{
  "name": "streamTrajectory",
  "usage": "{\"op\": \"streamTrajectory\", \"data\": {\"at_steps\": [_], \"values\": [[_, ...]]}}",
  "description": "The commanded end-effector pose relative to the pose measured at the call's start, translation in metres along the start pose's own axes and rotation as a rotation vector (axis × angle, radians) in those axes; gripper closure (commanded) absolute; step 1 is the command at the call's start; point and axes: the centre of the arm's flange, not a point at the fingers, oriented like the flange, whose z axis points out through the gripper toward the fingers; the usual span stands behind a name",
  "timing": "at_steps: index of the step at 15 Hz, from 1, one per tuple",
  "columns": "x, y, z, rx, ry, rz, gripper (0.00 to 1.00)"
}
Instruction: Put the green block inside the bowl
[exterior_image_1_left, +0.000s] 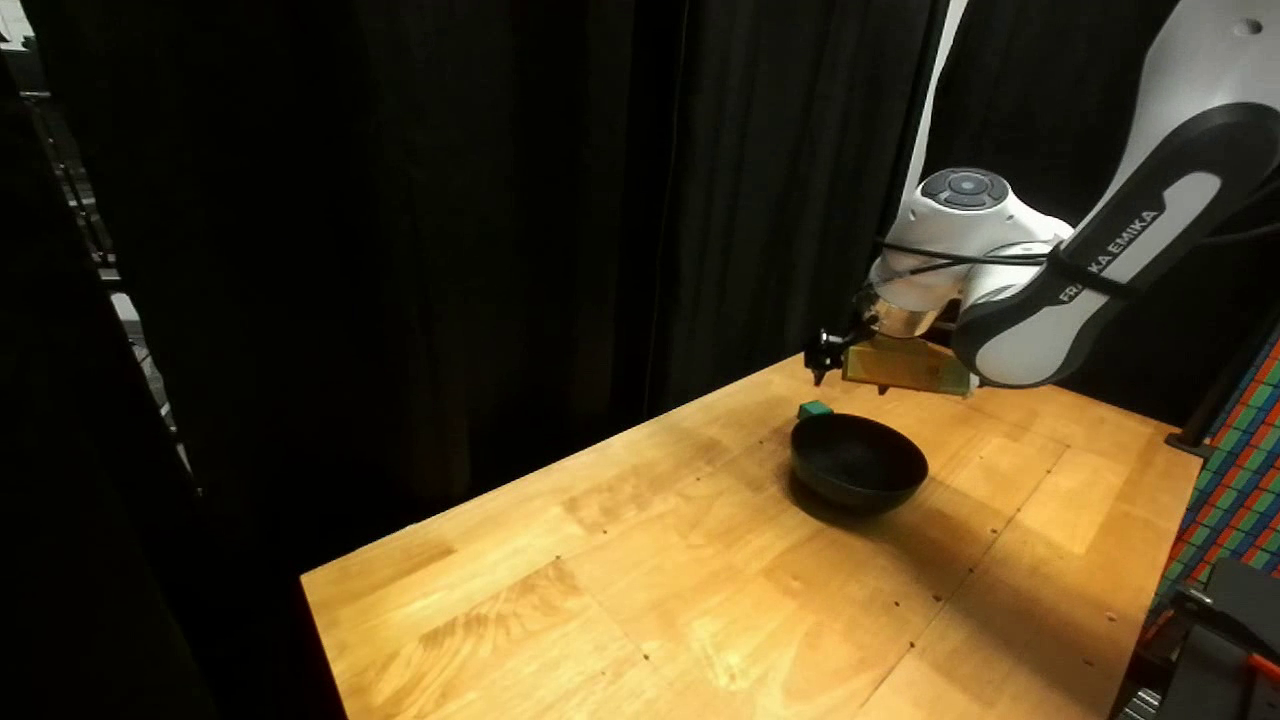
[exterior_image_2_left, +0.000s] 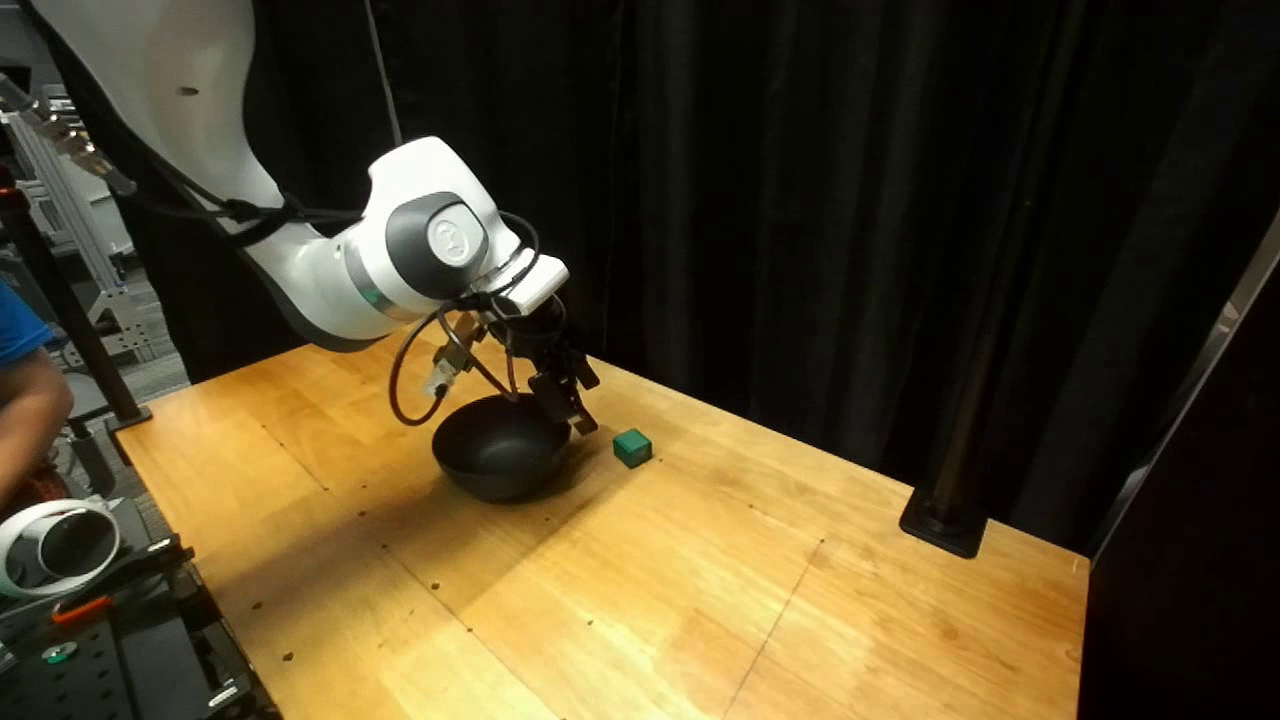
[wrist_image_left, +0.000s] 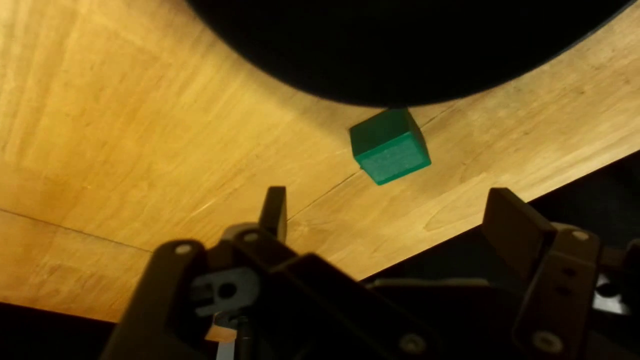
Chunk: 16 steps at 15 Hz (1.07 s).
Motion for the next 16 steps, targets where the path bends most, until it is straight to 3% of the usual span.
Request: {"op": "streamTrajectory", "data": {"at_steps": [1,8,16], "values": [[-0.007,-0.019,0.022,-0.005,0.012,0.016,0.0],[-0.016,-0.021,0.052,-0.042,0.007,0.04,0.0],[-0.018,-0.011,0.051,-0.057,0.006,0.029,0.0]]}}
